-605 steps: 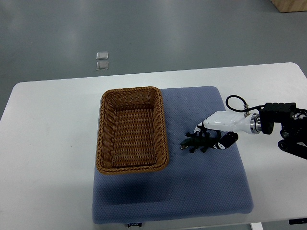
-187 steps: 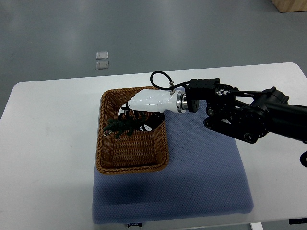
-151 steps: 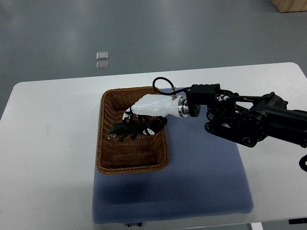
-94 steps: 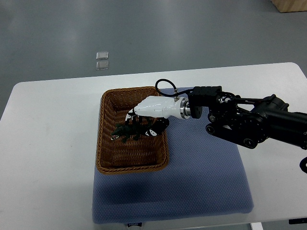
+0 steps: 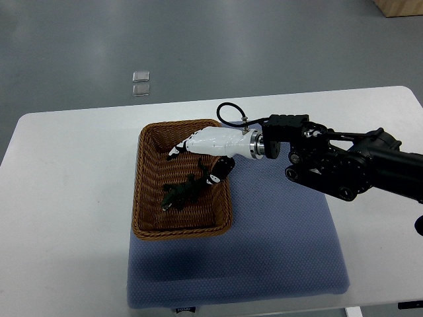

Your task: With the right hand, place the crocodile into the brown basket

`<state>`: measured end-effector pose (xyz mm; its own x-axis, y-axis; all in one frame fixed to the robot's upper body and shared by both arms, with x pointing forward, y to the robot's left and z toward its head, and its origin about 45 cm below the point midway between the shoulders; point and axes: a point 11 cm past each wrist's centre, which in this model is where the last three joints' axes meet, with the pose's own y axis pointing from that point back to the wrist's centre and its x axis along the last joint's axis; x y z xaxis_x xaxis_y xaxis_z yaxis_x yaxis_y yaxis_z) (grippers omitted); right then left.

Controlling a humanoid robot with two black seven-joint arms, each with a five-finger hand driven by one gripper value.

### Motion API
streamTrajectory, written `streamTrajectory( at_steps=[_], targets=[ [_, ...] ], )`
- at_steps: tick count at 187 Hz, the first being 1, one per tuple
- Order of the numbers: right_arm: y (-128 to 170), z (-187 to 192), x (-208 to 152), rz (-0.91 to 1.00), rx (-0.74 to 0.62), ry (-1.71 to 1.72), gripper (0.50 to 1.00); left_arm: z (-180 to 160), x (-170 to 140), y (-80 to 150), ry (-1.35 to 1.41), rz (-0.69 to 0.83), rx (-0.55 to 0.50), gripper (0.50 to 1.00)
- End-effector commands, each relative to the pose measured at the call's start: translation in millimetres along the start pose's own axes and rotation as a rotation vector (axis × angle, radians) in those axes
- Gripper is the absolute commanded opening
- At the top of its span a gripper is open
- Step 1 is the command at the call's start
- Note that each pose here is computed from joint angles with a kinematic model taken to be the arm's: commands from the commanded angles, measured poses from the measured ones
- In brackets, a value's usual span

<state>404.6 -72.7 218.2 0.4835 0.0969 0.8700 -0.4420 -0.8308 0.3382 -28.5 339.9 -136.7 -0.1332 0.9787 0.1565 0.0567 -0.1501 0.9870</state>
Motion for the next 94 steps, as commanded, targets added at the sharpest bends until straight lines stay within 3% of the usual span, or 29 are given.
streamTrajectory(
  at_steps=[1, 19, 55, 94],
  targets=[
    [9, 8, 29, 0.105, -0.010, -0.099, 0.860, 0, 0, 0, 0.000, 0.000, 0.000, 1.000],
    [21, 18, 47, 0.208, -0.014, -0.233, 0.907, 0, 0, 0, 0.000, 0.000, 0.000, 1.000],
    [58, 55, 64, 0.411, -0.053, -0.514, 0.907, 0, 0, 0, 0.000, 0.000, 0.000, 1.000],
    [100, 104, 48, 0.632, -0.127, -0.814, 0.907, 0, 0, 0, 0.000, 0.000, 0.000, 1.000]
  ],
)
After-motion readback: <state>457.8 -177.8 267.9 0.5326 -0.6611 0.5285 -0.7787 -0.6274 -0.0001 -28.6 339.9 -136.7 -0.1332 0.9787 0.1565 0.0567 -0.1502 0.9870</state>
